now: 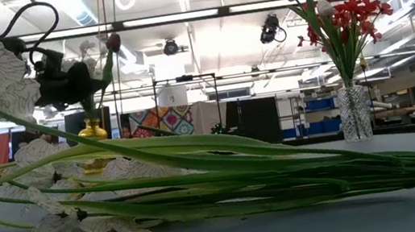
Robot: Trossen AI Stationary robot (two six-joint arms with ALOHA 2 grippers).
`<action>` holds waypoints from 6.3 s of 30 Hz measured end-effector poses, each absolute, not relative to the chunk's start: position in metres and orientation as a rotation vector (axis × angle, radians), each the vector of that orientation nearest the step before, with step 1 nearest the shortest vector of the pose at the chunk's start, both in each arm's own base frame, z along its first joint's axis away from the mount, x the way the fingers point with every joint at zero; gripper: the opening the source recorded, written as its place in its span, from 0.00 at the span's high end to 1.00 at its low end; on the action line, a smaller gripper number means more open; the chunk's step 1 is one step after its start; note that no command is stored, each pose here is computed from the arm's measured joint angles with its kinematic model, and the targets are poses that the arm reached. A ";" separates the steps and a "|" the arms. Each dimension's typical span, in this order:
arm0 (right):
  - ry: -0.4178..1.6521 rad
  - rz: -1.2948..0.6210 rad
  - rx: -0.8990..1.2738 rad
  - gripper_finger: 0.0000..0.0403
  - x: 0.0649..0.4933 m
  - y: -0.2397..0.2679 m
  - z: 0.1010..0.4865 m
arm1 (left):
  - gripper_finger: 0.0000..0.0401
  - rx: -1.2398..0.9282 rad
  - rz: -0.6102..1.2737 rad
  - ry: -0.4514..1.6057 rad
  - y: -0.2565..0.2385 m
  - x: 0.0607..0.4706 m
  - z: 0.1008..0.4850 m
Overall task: Sort flowers into vase by color
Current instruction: Put the top red tulip into the yellow vase, then put the red tulip into the yellow vase
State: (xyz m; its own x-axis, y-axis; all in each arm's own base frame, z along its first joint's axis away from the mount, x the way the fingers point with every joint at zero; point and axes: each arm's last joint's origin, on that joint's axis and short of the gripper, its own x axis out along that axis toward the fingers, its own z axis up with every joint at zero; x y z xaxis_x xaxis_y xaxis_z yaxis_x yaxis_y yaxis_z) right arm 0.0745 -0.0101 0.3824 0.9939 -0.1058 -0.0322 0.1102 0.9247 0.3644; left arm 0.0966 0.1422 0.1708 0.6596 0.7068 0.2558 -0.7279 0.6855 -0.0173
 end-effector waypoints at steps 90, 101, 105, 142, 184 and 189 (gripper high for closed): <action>0.011 -0.111 0.374 0.70 0.074 -0.010 0.383 | 0.82 -0.155 -0.063 0.376 -0.023 0.296 0.295; 0.011 -0.111 0.374 0.70 0.074 -0.010 0.382 | 0.88 -0.326 -0.088 0.456 -0.080 0.319 0.263; 0.011 -0.111 0.374 0.70 0.074 -0.010 0.383 | 0.88 -0.400 -0.016 0.419 -0.080 0.320 0.271; 0.546 -0.733 1.190 0.73 0.174 0.000 0.302 | 0.88 -0.645 0.370 1.008 -0.035 0.287 0.227; 1.354 -1.332 1.480 0.71 0.213 0.165 0.150 | 0.63 -0.383 0.338 1.379 -0.062 0.249 0.216; 1.342 -1.303 1.529 0.71 0.216 0.162 0.144 | 0.63 -0.387 0.338 1.376 -0.063 0.249 0.216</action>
State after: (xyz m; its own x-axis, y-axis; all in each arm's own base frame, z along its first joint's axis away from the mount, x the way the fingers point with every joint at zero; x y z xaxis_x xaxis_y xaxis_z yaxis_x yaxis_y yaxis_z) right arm 0.2165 0.1615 0.1445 -0.0474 0.2566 -0.9654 0.9725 -0.2087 -0.1032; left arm 0.2489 -0.0628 0.2159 0.1646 0.0073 -0.9863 -0.4503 0.8903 -0.0685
